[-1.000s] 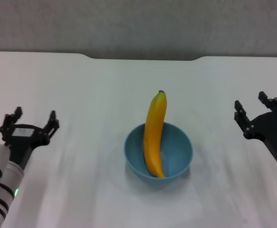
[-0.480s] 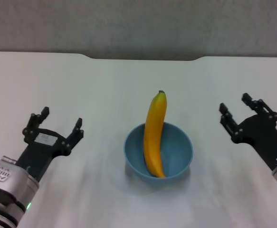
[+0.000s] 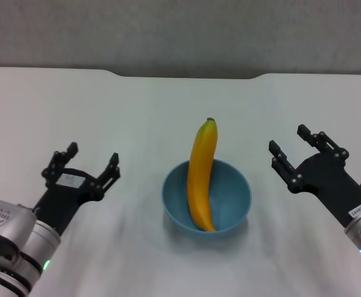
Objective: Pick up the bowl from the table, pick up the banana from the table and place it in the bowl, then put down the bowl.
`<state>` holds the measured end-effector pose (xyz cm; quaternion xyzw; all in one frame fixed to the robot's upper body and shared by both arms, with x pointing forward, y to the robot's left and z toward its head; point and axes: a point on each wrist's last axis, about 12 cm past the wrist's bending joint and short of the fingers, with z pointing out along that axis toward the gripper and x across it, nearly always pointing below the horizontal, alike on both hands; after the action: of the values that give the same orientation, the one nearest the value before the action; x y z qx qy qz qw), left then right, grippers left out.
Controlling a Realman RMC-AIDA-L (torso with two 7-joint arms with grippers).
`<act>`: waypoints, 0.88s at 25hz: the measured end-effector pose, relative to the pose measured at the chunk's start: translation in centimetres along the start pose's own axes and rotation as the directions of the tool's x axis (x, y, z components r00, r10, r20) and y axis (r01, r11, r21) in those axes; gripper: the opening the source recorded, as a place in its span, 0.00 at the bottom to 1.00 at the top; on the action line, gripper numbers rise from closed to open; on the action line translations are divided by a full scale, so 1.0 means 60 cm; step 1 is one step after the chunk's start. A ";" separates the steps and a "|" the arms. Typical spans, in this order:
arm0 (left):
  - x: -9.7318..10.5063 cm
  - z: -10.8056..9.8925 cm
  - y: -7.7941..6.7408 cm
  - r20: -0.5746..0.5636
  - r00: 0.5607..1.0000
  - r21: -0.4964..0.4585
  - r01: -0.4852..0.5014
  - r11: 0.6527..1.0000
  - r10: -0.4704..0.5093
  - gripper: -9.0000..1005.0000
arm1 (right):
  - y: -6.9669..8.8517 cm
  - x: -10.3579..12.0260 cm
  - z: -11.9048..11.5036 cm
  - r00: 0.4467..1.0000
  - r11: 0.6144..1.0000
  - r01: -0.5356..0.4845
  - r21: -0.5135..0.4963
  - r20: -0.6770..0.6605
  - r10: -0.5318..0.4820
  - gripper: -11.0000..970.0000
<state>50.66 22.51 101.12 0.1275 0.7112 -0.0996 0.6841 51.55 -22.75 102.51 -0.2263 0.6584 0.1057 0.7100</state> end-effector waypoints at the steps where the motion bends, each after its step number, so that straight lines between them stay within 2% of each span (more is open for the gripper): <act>1: 0.000 0.000 0.004 0.000 1.000 -0.009 -0.006 1.000 0.006 0.89 | -0.004 0.001 0.000 1.000 1.000 0.007 0.005 -0.005 -0.007 0.64; 7: 0.011 -0.015 0.059 -0.030 0.999 -0.142 -0.018 0.990 0.013 0.89 | -0.020 0.001 -0.007 1.000 0.999 0.022 0.048 0.011 -0.022 0.64; 10: 0.015 -0.021 0.075 -0.037 0.999 -0.195 0.017 0.981 -0.024 0.89 | -0.023 0.002 -0.004 1.000 0.999 0.022 0.047 -0.003 -0.022 0.64; 19: 0.020 -0.024 0.085 -0.056 0.998 -0.228 0.006 0.974 -0.019 0.89 | -0.028 -0.004 0.015 0.998 0.996 0.068 0.049 -0.004 -0.068 0.66; 22: 0.019 -0.025 0.088 -0.054 0.998 -0.238 0.006 0.971 -0.019 0.89 | -0.025 -0.007 0.018 0.994 0.993 0.112 0.042 0.002 -0.113 0.68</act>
<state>50.90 28.02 100.22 0.0429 0.7378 -0.0143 0.6735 53.11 -23.49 103.20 -0.2481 0.6450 0.0523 0.7209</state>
